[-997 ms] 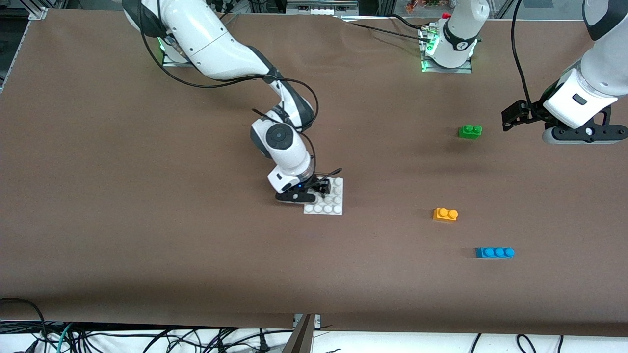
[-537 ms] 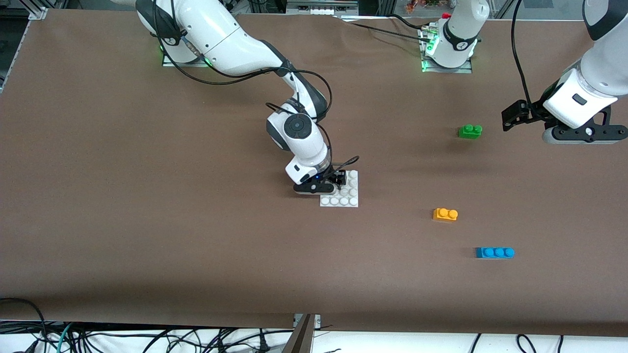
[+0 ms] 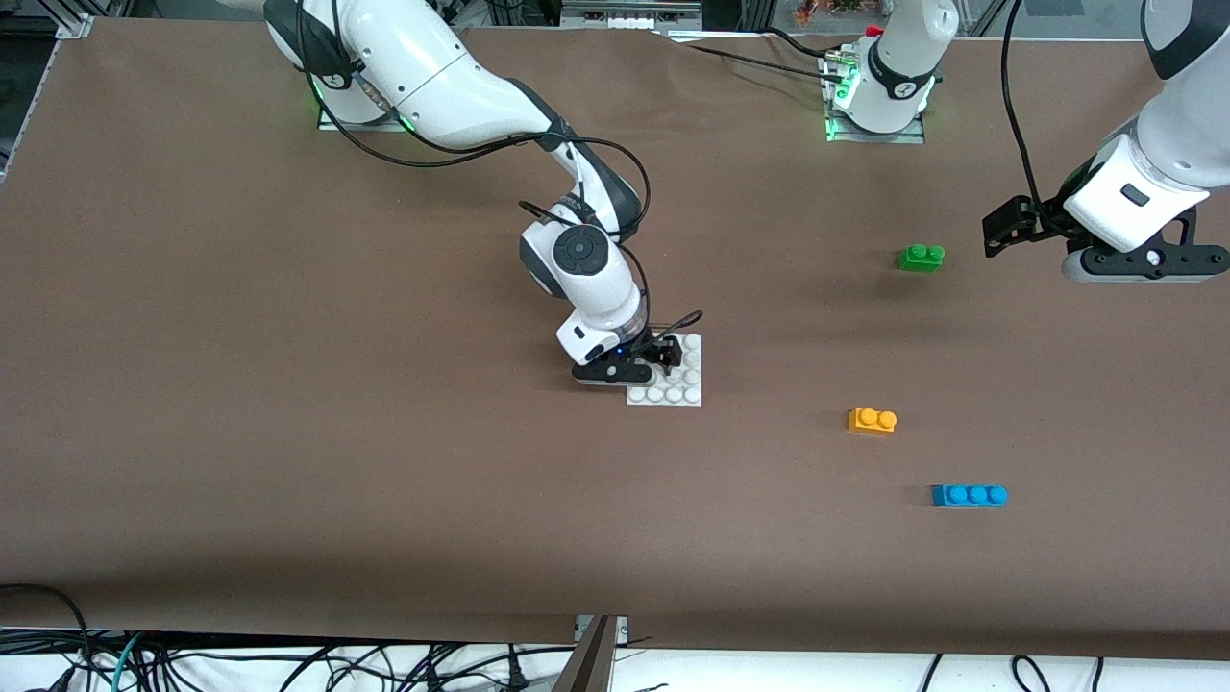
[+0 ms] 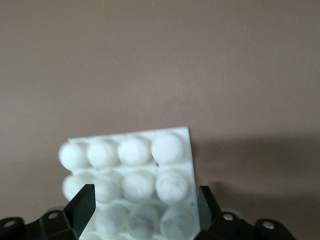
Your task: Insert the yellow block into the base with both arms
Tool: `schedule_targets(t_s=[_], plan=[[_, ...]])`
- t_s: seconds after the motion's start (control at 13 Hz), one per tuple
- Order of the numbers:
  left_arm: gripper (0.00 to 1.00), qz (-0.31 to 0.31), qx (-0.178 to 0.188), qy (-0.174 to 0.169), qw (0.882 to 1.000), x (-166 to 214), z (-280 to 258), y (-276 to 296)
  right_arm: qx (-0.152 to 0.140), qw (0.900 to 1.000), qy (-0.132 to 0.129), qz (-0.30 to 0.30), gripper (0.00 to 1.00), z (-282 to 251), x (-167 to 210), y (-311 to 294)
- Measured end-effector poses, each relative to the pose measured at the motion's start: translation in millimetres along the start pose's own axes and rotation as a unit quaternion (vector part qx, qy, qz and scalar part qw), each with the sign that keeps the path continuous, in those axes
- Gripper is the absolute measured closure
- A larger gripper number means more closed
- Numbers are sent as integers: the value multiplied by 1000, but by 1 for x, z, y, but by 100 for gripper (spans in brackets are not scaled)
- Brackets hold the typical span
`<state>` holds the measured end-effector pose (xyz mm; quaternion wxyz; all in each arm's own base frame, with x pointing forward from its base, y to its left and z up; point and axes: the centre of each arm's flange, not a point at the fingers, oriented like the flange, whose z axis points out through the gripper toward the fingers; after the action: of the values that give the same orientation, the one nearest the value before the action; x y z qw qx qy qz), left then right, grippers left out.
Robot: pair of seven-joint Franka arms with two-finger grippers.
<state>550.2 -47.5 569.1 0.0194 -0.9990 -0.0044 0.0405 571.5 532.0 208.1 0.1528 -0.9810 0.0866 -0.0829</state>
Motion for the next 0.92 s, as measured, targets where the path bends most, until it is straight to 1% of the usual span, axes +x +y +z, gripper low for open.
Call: schedule_targets(t_s=[0.08, 0.15, 0.23, 0.31, 0.38, 0.54, 0.77, 0.92], plan=[[0, 0, 0, 0, 1000, 0, 0, 0, 13, 1000, 6, 17, 7, -16, 19, -1], [0, 0, 0, 0, 1000, 0, 0, 0, 18, 999, 12, 32, 3, -33, 40, 4], [0, 0, 0, 0, 1000, 0, 0, 0, 18, 999, 14, 45, 2, -53, 59, 13], [0, 0, 0, 0, 1000, 0, 0, 0, 11, 998, 10, 55, 2, -72, 74, 22], [0, 0, 0, 0, 1000, 0, 0, 0, -3, 998, 0, 59, 2, -91, 84, 32], [0, 0, 0, 0, 1000, 0, 0, 0, -45, 997, -36, 48, 1, -137, 96, 54], [0, 0, 0, 0, 1000, 0, 0, 0, -98, 991, -89, 26, 1, -231, 111, 99], [0, 0, 0, -2, 1000, 1, 2, 1, -115, 986, -122, 8, 1, -305, 116, 141]])
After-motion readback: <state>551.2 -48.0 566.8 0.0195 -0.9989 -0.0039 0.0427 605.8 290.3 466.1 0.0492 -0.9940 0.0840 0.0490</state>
